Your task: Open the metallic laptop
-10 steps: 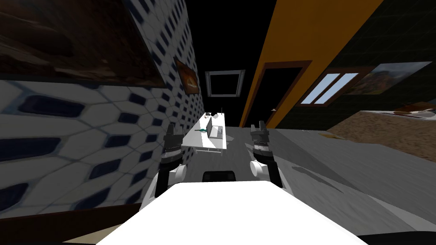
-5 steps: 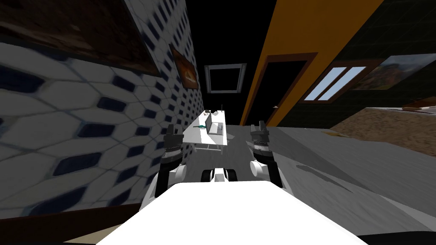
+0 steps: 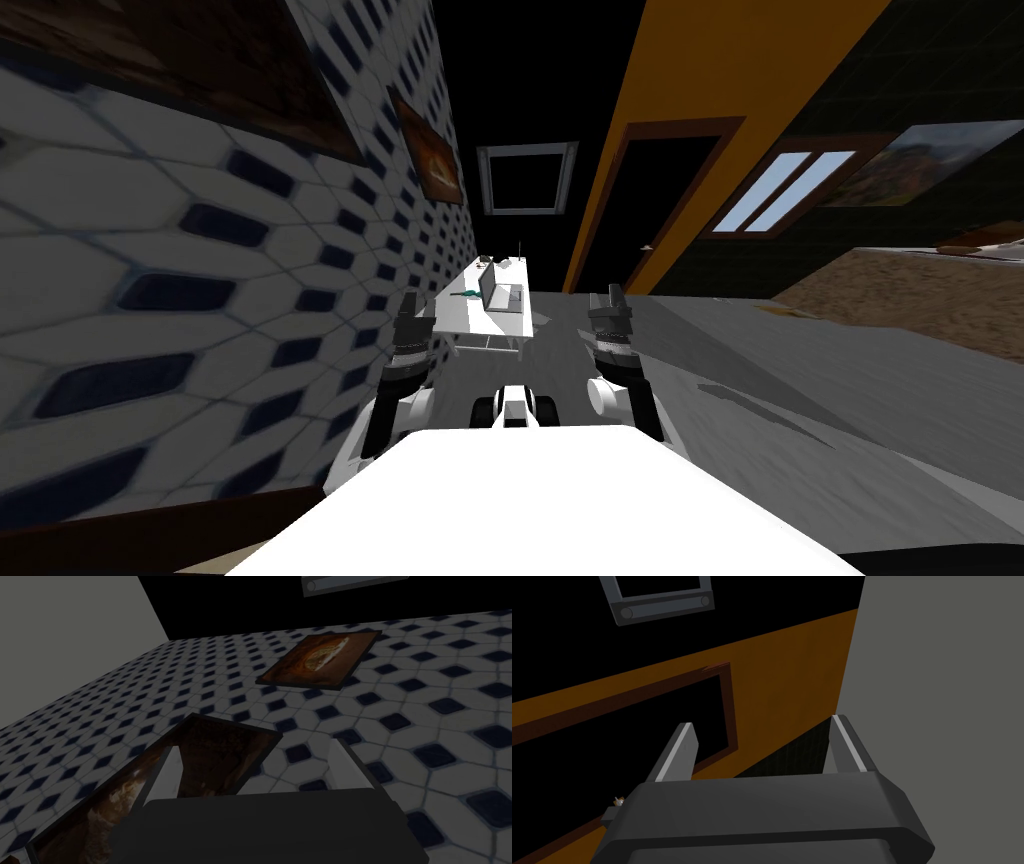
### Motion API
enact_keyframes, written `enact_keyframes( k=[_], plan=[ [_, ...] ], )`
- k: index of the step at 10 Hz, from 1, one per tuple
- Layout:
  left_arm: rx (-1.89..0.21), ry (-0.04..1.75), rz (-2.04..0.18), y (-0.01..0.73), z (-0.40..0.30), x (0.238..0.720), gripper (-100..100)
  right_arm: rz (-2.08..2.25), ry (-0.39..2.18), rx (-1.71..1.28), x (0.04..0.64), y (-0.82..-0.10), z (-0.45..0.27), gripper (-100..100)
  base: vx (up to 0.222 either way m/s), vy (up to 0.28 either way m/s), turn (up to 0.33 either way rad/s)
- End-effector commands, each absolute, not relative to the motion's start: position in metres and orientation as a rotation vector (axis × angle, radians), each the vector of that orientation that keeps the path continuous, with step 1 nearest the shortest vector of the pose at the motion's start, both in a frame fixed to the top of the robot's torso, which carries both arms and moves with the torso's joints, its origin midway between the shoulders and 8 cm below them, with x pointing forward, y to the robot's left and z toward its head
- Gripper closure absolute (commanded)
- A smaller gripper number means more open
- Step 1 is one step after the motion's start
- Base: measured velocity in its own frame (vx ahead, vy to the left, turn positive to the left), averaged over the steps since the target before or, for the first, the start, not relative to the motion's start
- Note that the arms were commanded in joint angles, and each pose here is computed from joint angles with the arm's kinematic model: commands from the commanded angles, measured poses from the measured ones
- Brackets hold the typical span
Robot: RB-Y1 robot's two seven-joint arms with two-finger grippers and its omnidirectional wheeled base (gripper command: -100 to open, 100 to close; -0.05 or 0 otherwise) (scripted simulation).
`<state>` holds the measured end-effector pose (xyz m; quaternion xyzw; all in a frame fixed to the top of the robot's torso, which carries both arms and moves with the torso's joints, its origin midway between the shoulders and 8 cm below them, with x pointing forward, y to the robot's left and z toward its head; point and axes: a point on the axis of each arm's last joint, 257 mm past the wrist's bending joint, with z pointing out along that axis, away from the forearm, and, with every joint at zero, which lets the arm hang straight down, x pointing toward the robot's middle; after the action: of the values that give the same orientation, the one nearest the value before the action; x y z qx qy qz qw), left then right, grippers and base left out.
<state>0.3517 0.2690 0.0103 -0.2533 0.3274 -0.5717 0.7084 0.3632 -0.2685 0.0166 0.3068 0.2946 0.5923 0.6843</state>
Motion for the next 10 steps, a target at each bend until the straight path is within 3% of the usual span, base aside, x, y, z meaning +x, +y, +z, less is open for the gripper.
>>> enact_keyframes(
  k=[1, 10],
  plan=[
    [-0.566, 0.822, -1.225, 0.269, -0.013, 0.371, -100, 1.327, 0.660, 0.688, 0.363, -0.268, 0.017, 0, 0.035, -0.022, -0.097],
    [-0.650, 1.020, -1.073, 0.283, -0.088, 0.425, -100, 1.327, 0.660, 0.688, 0.363, -0.268, 0.017, 0, 0.035, -0.016, -0.066]
  ],
)
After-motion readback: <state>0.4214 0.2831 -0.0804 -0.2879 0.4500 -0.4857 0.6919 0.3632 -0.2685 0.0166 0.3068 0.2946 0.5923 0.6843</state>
